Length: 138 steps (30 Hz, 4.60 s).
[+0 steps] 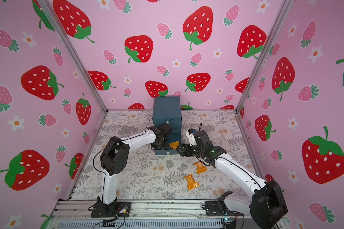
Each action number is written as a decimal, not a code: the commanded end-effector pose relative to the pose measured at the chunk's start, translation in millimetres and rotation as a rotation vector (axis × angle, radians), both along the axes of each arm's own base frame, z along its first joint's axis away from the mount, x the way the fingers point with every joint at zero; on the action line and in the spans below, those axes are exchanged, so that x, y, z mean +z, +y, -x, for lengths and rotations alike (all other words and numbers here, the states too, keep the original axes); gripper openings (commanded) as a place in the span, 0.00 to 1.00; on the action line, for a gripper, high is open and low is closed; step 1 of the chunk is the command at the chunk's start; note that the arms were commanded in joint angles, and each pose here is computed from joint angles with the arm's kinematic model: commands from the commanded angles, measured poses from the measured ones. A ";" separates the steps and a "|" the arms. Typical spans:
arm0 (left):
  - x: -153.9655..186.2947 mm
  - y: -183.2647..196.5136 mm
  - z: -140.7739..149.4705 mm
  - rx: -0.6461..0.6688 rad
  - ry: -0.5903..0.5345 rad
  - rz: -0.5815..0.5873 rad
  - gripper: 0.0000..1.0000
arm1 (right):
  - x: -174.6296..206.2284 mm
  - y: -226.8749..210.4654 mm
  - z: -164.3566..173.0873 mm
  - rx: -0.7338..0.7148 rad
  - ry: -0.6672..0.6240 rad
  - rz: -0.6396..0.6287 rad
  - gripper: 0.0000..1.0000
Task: Place the cookies into the drawer by color
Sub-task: Place the cookie in the drawer, then pick up the cookie at the center of the board.
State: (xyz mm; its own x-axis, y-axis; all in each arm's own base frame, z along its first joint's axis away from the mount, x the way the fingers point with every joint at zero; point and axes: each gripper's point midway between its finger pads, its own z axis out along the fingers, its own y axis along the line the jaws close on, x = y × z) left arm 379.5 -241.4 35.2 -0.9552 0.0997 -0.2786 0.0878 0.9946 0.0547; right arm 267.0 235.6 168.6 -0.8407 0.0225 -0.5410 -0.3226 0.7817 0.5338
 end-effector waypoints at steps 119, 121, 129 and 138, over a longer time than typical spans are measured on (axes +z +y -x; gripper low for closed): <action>110.6 -51.4 149.6 -0.339 -0.347 0.690 0.85 | -137.5 -95.6 18.1 -0.113 0.415 0.629 0.59; 110.9 -51.8 149.8 -0.340 -0.347 0.691 0.84 | -140.1 -92.8 16.3 -0.106 0.415 0.630 0.58; 112.0 -49.7 150.0 -0.336 -0.352 0.684 0.84 | -148.9 -95.3 20.6 -0.100 0.446 0.653 0.40; 125.5 -48.3 152.1 -0.321 -0.362 0.717 0.84 | -121.3 -69.3 24.7 -0.045 0.424 0.473 0.32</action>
